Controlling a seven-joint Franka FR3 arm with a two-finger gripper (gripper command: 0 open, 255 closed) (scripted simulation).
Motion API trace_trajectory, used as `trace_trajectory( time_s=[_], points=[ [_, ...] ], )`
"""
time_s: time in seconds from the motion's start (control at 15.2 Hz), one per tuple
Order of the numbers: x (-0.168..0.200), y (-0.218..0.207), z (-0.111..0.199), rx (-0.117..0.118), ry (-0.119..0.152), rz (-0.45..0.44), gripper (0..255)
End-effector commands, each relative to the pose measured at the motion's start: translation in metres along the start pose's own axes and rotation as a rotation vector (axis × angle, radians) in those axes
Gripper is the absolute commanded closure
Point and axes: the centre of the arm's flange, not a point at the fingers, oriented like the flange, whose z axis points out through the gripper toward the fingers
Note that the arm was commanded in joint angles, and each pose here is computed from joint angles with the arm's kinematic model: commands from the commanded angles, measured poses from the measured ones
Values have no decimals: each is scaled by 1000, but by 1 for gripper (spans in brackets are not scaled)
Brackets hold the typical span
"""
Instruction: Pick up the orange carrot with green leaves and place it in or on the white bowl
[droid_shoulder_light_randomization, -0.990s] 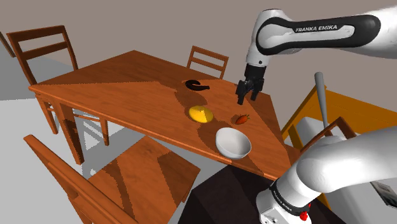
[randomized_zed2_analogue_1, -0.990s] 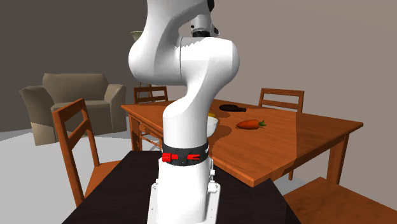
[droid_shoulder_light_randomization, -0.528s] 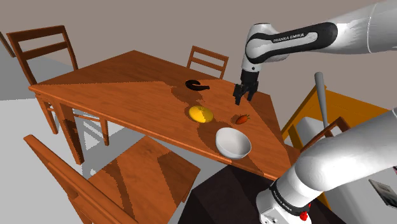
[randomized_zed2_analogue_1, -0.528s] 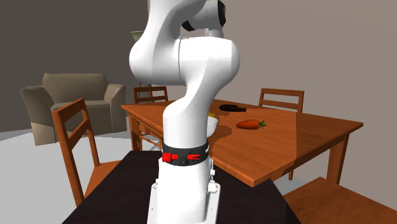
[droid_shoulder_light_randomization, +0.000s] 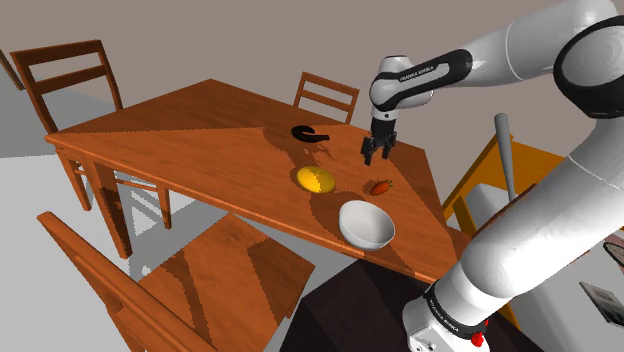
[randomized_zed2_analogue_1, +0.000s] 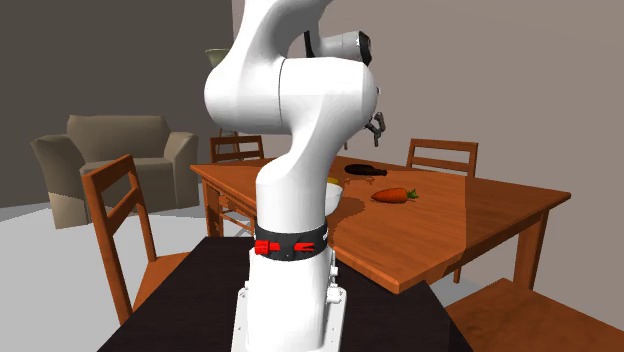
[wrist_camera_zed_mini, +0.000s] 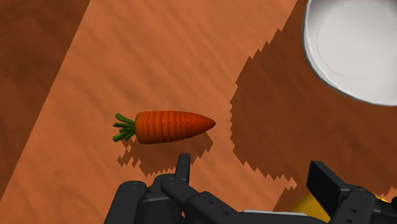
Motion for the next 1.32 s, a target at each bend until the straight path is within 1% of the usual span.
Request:
trace_trajectory(
  time_s=[0.0, 0.46, 0.99, 1.06, 1.25],
  points=[
    [10, 12, 8, -7, -1, 1, 0],
    [10, 12, 48, -7, -1, 1, 0],
    [10, 12, 48, -7, -1, 1, 0],
    [10, 12, 48, -7, -1, 1, 255],
    [10, 12, 48, -7, -1, 1, 255]
  ],
)
